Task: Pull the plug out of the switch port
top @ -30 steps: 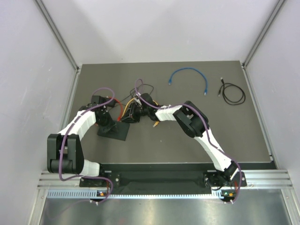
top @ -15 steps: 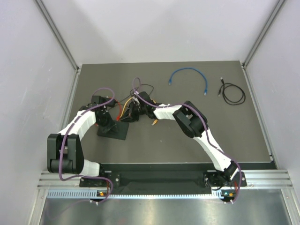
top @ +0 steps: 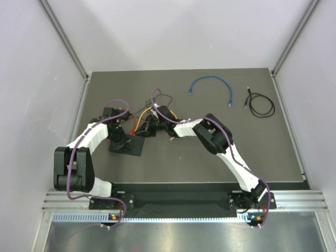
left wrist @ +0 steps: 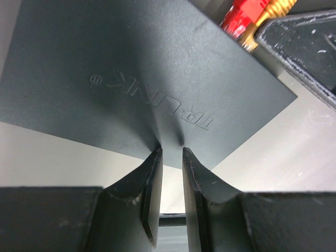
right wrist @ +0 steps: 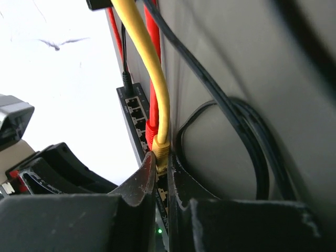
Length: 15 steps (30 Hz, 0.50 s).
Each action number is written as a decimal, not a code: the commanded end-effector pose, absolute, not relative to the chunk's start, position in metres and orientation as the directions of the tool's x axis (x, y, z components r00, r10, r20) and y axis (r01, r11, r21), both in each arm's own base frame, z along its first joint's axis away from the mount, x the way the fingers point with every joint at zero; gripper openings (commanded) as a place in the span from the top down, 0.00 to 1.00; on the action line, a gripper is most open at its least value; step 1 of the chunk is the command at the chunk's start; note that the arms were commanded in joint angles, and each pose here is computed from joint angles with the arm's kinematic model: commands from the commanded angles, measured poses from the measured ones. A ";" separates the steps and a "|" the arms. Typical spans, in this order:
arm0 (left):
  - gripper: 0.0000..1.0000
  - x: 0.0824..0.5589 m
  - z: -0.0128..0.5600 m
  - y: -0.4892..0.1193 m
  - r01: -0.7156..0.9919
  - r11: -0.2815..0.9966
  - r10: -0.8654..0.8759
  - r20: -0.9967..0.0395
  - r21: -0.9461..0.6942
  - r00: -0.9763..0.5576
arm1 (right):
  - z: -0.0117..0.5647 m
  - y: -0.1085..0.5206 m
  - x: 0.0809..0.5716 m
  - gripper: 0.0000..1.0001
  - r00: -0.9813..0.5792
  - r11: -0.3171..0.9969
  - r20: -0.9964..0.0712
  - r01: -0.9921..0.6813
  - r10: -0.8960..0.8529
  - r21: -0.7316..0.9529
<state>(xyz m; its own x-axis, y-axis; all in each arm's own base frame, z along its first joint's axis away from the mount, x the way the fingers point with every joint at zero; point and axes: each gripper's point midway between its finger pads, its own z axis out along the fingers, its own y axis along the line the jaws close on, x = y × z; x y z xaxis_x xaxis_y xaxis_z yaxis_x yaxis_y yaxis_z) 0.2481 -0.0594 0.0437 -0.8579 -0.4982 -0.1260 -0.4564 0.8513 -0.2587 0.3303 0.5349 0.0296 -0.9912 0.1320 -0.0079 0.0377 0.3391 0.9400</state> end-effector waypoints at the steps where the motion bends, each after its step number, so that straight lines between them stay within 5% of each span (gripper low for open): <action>1: 0.73 0.245 0.042 -0.054 -0.456 0.860 -0.490 -0.120 -0.229 -0.864 | 0.040 0.529 0.352 1.00 -0.971 0.335 0.011 0.094 0.241 0.938; 15: 0.73 0.243 0.041 -0.055 -0.459 0.856 -0.494 -0.120 -0.236 -0.861 | 0.036 0.508 0.395 1.00 -0.924 0.639 -0.361 -0.203 0.127 0.742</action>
